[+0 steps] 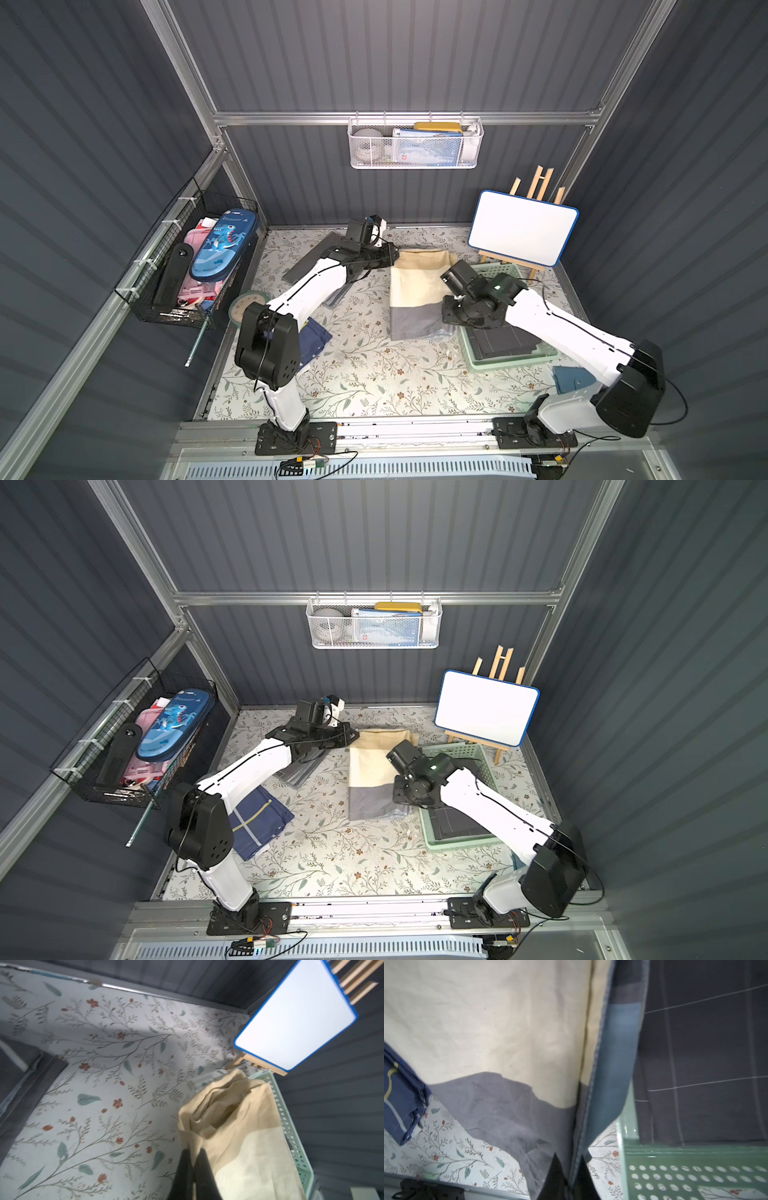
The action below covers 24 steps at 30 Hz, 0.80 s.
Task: Put the folded pillowcase in the basket
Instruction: Place the pillowcase in the basket.
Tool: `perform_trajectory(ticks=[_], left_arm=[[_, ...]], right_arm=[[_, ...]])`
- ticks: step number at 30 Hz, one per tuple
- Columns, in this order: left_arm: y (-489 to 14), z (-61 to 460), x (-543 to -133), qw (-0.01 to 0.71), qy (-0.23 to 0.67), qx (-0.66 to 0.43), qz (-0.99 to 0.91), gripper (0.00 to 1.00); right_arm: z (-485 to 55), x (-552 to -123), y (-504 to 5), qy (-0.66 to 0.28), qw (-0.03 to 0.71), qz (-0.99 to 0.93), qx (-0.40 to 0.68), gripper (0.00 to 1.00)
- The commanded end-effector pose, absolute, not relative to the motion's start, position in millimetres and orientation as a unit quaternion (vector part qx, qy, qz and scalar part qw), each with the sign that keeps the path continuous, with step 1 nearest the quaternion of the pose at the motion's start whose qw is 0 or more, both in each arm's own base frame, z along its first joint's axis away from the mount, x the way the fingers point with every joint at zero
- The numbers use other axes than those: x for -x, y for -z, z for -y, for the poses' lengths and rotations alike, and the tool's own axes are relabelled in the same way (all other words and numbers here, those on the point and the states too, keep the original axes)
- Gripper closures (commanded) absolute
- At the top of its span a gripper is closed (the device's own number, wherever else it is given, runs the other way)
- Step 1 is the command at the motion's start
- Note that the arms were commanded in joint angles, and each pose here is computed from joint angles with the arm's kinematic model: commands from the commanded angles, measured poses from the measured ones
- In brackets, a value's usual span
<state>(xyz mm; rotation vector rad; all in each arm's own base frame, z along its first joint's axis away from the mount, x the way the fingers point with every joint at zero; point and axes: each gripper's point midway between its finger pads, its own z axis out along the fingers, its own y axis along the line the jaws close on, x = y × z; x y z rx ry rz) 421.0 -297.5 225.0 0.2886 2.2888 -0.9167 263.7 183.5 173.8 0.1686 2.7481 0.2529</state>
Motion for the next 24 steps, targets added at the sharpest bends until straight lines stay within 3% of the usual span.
perform_trajectory(ticks=[1, 14, 24], left_arm=[[-251, 326, -408, 0.326, 0.379, -0.123, -0.857, 1.0], [-263, 458, -360, 0.288, 0.445, -0.206, -0.823, 1.0], [-230, 491, -350, 0.256, 0.453, -0.225, -0.824, 1.0]], right_arm=[[-132, -261, -185, -0.03, 0.204, -0.975, -0.084, 1.0], [-27, -253, -202, 0.014, 0.225, -0.956, -0.189, 1.0], [7, -243, -186, 0.036, 0.197, -0.956, -0.216, 1.0]])
